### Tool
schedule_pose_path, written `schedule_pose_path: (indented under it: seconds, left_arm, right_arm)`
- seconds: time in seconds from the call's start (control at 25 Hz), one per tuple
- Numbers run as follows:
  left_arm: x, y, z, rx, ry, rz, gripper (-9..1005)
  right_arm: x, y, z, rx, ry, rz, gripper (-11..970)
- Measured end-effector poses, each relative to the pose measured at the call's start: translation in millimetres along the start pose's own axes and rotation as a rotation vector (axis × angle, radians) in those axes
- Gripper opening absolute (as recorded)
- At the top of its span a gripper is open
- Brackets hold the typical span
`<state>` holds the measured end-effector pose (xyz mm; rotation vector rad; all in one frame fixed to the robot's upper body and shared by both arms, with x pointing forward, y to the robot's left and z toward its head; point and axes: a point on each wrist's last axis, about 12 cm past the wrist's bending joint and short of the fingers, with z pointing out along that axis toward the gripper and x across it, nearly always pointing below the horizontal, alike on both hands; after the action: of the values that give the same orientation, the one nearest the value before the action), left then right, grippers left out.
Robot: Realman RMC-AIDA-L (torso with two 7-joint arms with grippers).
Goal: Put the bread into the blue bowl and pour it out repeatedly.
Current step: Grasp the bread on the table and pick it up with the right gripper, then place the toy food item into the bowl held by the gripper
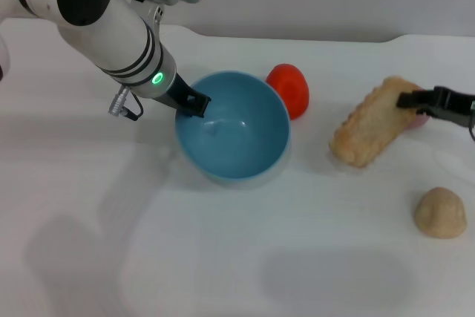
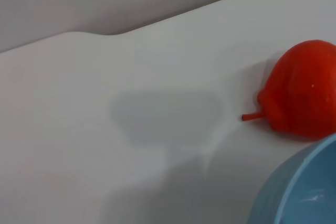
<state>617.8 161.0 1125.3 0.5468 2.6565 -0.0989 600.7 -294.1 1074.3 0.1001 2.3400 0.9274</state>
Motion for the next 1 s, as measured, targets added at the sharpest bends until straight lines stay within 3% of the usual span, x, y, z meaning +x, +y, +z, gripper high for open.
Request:
schedule_pose_path:
  seconds: [0.2,0.48,0.8,1.0]
  left_arm:
    - [1,-3.3,1,0.002,0.013,0.01,-1]
    - [0,-13.0,-1,0.049,0.035,-0.005,-1]
    - [-1,-24.3,-2,0.148,0.032,-0.046,-1]
    - [-3,-27.8,-5,0.211,0.031,-0.089,-1]
  right_arm:
    - [-7,13.9,-9,-0.115,-0.03,-0.054,301]
    - [-19,43.0,-16,-0.269,-0.052,-0.257,243]
    - [-25,74.7,2,-0.331,0.002,-0.479,177]
    - [-21,88.1,18,-0.314,0.063,-0.589,152]
